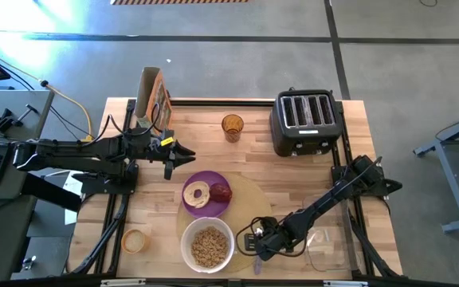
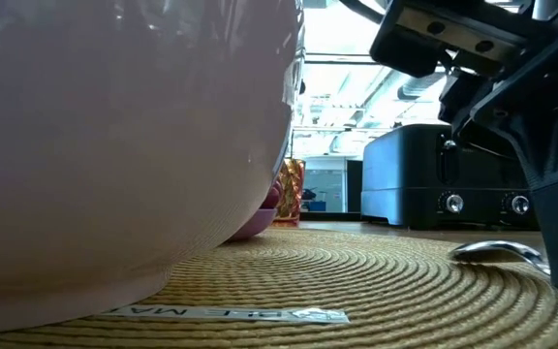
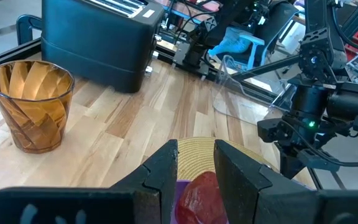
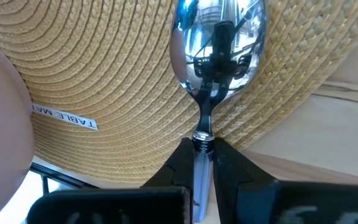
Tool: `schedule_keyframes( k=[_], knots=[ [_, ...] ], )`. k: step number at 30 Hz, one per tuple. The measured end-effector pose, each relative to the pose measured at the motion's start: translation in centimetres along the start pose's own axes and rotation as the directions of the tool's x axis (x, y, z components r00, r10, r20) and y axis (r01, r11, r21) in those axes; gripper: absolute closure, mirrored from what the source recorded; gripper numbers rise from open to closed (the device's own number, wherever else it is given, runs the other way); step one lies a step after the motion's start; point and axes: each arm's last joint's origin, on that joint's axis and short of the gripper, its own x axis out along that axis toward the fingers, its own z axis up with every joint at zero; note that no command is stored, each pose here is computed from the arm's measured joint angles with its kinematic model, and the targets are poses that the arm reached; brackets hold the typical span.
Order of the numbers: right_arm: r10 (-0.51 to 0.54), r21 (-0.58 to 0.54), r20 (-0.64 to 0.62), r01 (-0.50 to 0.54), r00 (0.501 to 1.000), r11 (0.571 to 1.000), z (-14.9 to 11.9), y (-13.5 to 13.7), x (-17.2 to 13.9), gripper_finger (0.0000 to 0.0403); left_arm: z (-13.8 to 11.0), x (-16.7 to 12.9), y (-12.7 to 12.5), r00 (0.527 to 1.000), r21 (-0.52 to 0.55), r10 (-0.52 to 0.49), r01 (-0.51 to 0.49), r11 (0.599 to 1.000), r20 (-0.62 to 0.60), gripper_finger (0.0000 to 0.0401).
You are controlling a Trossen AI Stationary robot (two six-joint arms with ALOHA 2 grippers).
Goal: Arrange a breakfast setting
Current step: Put the violet spoon on the yellow mat to the right of the white bowl
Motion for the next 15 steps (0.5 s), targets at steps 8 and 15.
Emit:
schedule_keyframes(
  k=[8, 15],
  knots=[
    [0.042, -0.055, 0.044, -0.039, 0.998, 0.998, -0.09, 0.08, -0.8, 0.0395, 0.0, 0.0, 0.0, 1.0, 0.0, 0.0, 0.0, 1.0, 0.0, 0.0306],
    [0.079, -0.1, 0.064, -0.072, 0.995, 0.992, -0.53, -0.03, -0.86, 0.0397, 0.0, 0.0, 0.0, 1.0, 0.0, 0.0, 0.0, 1.0, 0.0, 0.0306]
  ],
)
